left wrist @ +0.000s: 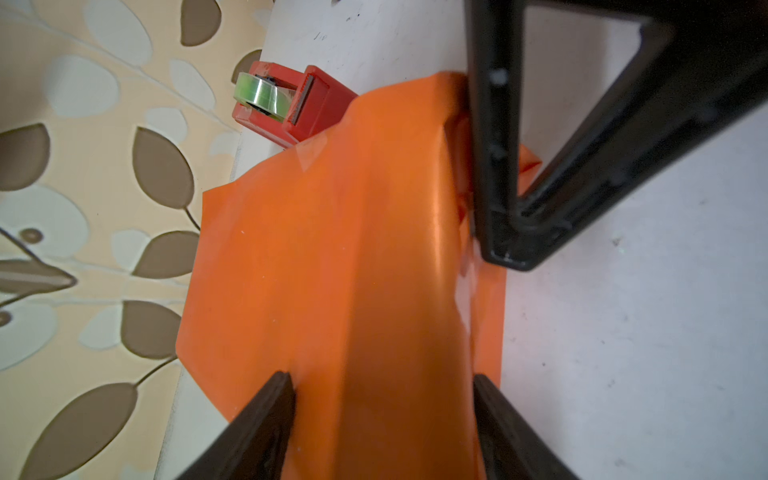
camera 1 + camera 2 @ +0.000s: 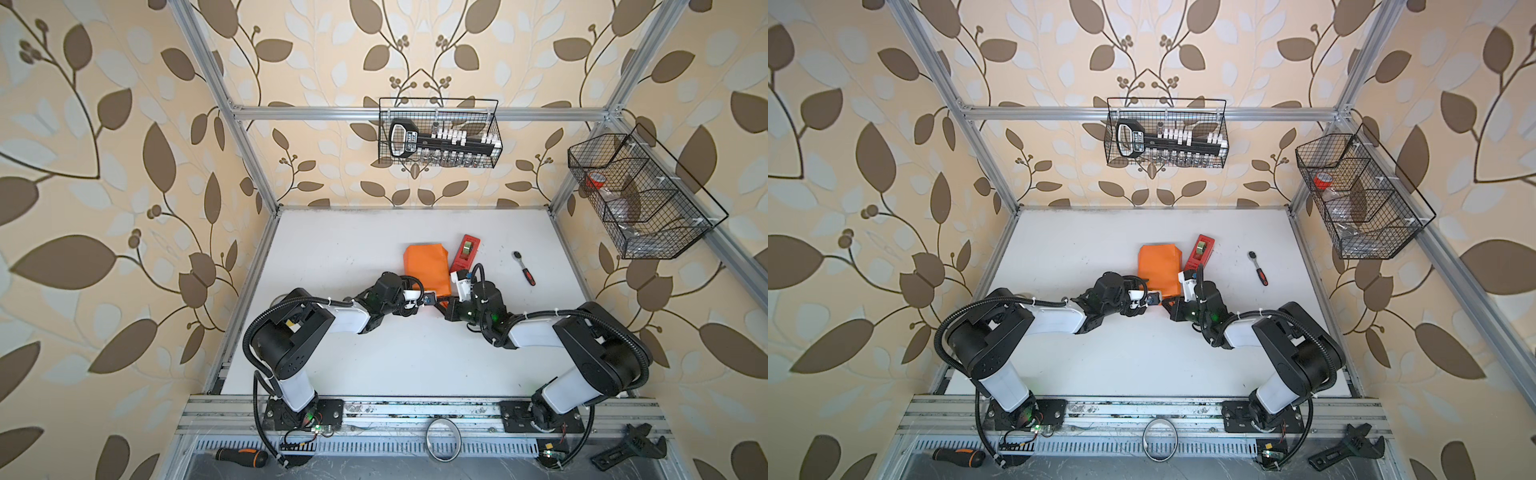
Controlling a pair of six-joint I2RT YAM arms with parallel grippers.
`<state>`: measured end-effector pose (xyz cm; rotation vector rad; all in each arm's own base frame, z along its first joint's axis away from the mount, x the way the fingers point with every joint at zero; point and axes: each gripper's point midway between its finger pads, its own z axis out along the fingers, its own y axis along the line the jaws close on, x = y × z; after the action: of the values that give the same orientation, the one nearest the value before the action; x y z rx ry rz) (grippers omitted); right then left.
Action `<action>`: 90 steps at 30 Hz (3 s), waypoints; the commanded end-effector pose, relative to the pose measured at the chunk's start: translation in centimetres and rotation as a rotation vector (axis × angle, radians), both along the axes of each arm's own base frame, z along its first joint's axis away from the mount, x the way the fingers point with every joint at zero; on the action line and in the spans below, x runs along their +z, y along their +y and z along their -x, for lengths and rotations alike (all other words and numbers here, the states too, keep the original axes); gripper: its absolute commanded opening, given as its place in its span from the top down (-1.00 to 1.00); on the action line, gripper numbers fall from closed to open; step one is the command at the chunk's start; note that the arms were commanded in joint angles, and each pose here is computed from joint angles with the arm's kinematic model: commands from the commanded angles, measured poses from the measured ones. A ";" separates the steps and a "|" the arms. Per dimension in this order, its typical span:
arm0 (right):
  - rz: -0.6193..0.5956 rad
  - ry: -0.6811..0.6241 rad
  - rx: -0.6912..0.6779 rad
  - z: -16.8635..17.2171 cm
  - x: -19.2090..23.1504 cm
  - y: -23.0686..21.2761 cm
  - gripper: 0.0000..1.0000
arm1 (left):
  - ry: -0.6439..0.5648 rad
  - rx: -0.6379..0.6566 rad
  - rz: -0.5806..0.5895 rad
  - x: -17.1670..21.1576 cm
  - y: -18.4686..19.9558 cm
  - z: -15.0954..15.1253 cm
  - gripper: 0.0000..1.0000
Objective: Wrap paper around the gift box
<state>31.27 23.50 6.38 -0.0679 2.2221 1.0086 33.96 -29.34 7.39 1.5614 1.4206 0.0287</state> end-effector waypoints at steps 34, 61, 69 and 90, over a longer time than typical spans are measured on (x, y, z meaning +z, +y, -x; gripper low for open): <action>-0.086 0.012 -0.201 -0.2 3.3 -1.1 0.29 | 0.158 0.007 -0.145 -5.1 2.3 2.0 -0.31; 0.095 -0.045 -0.037 0.5 2.6 1.5 0.85 | 0.157 0.014 -0.148 -5.2 2.4 1.8 -0.30; 0.161 -0.024 -0.096 -0.9 0.5 -0.2 0.85 | 0.160 0.016 -0.150 -5.3 2.4 1.9 -0.30; 0.247 0.033 -0.142 0.7 -2.9 -4.5 0.83 | 0.156 0.021 -0.148 -5.1 2.4 1.7 -0.30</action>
<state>31.08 19.99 4.03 -0.0023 2.3222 0.6990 34.12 -29.30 7.44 1.5553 1.4336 0.0311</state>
